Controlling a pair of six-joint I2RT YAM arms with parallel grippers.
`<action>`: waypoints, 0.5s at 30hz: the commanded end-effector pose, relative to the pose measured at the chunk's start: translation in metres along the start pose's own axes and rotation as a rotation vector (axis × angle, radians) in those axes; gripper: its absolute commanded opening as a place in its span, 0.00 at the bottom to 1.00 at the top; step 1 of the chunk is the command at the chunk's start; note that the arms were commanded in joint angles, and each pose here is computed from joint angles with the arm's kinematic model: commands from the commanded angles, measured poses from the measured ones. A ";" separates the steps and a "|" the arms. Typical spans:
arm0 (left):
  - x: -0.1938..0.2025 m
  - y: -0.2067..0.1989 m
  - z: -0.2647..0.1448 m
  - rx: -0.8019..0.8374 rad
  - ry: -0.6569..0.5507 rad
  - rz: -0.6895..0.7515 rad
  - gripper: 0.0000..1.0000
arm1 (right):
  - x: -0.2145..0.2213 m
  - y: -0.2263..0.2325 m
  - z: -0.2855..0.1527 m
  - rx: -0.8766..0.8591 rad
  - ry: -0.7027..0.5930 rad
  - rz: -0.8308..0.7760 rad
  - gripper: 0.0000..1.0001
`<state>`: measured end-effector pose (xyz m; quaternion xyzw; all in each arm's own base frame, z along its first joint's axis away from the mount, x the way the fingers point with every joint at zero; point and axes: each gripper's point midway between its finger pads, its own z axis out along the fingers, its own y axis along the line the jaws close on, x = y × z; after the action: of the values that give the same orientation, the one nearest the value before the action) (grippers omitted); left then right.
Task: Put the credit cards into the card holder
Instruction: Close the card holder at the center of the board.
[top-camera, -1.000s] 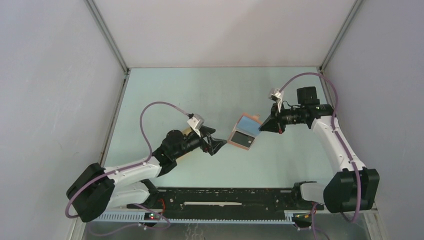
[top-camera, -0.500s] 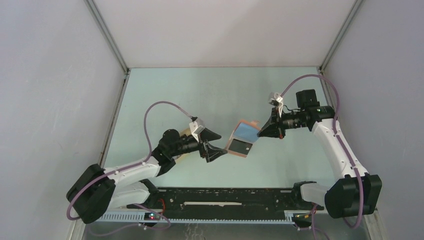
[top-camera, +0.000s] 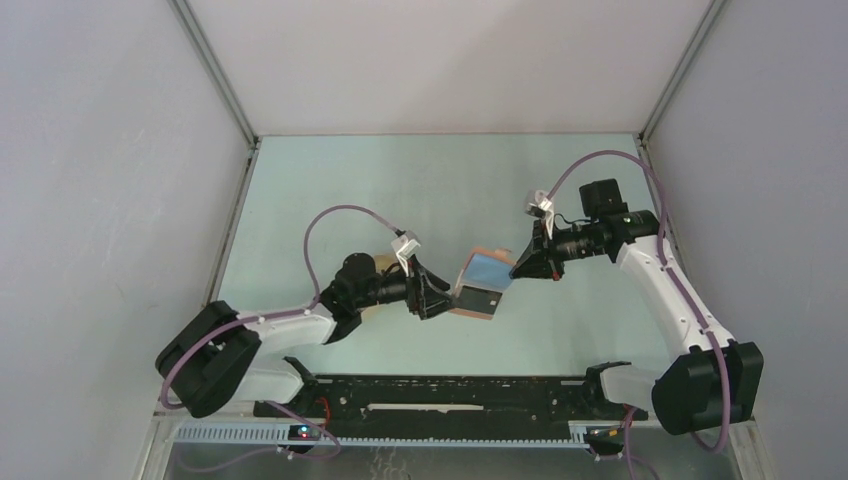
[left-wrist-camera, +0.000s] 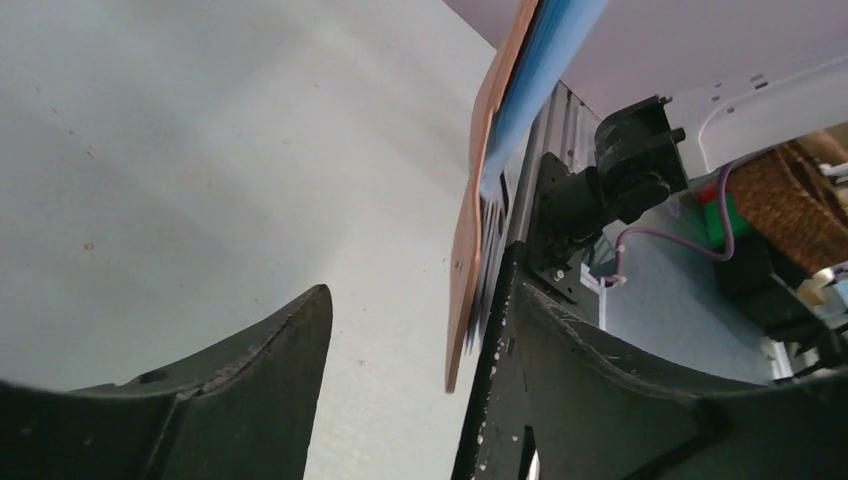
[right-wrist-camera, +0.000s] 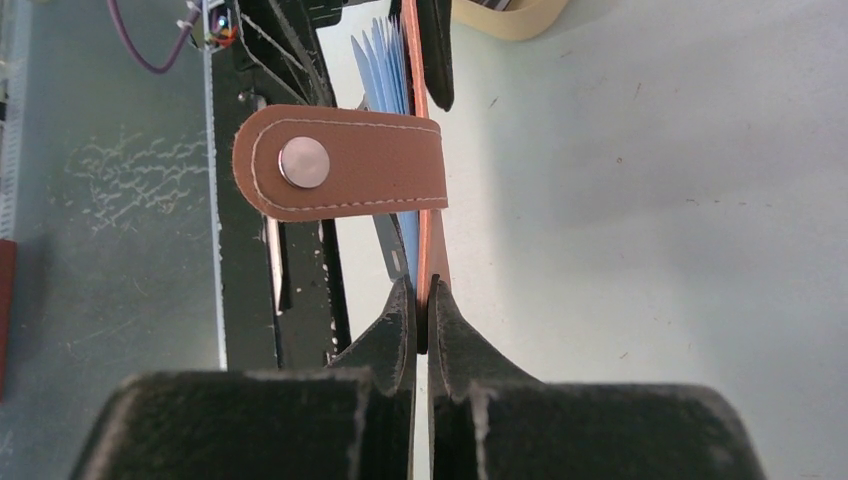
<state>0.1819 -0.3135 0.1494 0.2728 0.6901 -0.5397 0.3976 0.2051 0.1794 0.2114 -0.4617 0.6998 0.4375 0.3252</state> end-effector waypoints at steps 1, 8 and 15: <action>-0.042 -0.024 0.015 0.094 -0.092 -0.066 0.68 | -0.015 -0.010 0.002 0.039 0.010 -0.108 0.00; -0.035 -0.028 0.028 0.155 -0.020 -0.196 0.43 | -0.013 -0.014 0.010 0.060 0.041 -0.155 0.00; -0.021 -0.022 0.036 0.167 0.019 -0.283 0.12 | -0.010 -0.017 0.010 0.079 0.055 -0.170 0.00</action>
<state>0.1877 -0.3443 0.1570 0.2070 0.7018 -0.6118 0.3004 0.2166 0.1860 0.1992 -0.5025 0.7008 0.3829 0.3313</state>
